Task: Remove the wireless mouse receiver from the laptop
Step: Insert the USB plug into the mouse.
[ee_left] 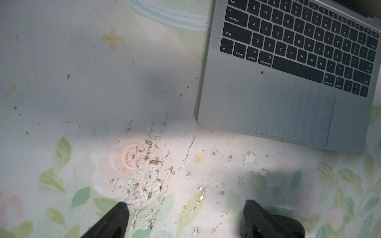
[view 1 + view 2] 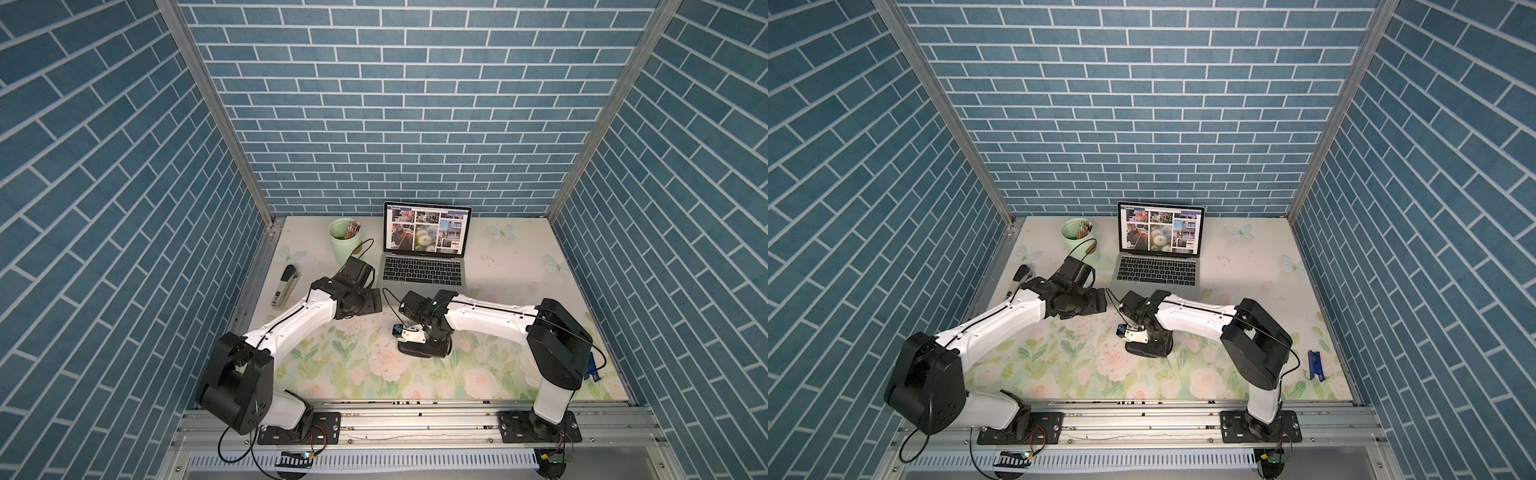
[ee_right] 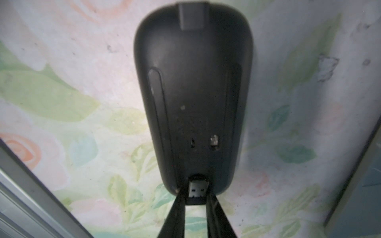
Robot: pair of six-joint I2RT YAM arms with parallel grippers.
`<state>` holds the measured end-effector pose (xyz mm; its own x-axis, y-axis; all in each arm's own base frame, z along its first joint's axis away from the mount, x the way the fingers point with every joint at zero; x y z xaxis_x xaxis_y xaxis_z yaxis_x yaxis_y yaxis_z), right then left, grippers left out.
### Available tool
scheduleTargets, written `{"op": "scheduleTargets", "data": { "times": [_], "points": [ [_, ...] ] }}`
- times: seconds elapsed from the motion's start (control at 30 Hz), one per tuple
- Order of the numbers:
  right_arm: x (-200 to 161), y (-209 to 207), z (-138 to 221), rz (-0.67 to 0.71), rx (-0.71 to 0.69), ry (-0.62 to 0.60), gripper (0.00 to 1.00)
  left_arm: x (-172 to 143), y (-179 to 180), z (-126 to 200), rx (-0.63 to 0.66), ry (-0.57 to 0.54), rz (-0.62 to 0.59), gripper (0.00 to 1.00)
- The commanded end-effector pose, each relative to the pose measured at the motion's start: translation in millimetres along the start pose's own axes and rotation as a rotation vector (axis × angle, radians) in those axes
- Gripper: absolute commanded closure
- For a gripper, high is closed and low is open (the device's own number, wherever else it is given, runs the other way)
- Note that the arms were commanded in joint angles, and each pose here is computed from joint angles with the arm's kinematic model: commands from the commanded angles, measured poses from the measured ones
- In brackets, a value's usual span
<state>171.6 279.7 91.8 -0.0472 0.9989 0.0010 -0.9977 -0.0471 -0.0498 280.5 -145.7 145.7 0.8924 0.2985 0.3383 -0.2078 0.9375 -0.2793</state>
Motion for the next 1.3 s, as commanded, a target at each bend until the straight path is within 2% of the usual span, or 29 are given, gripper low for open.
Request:
{"op": "scheduleTargets", "data": {
  "times": [0.0, 0.27, 0.3, 0.5, 0.57, 0.6, 0.93, 1.07, 1.23, 1.27],
  "points": [
    [-1, 3, -3, 0.026, 0.021, 0.029, 0.76, 2, -3, -1, -0.002, -0.003, -0.014, 0.08],
    [1, 1, -2, 0.027, 0.02, 0.025, 0.73, 2, -4, -3, -0.004, 0.001, -0.018, 0.08],
    [2, 1, -2, 0.027, 0.018, 0.025, 0.68, 1, -4, -3, -0.004, 0.002, -0.018, 0.08],
    [6, -3, 4, 0.025, -0.004, 0.012, 0.64, 3, -5, -3, -0.015, -0.004, -0.027, 0.08],
    [8, -5, 9, 0.023, -0.011, 0.001, 0.45, 3, -6, -3, -0.017, -0.006, -0.031, 0.08],
    [9, -6, 11, 0.023, -0.015, -0.007, 0.44, 4, -7, -3, -0.02, -0.007, -0.033, 0.08],
    [16, -9, 33, 0.005, -0.043, -0.071, 0.41, 5, -9, -1, -0.036, -0.012, -0.045, 0.08],
    [14, -17, 69, -0.022, -0.125, -0.132, 0.4, 13, -15, 4, -0.042, -0.042, -0.089, 0.08],
    [8, -27, 116, -0.124, -0.247, -0.249, 0.4, 43, -40, 25, -0.099, -0.135, -0.162, 0.07],
    [9, -26, 119, -0.145, -0.246, -0.279, 0.44, 51, -48, 31, -0.117, -0.158, -0.178, 0.07]
  ]
}}
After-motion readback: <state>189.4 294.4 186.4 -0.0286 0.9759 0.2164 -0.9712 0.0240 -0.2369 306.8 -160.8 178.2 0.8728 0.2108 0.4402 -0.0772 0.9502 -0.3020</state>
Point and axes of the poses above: each gripper's point midway between its finger pads, its own z axis back along the fingers, its own y axis along the line the jaws close on, x = y × z, the point moved 5 cm from there along z, back along the fingers, and after that the axes turned 9 degrees about z, right-handed, at the moved point
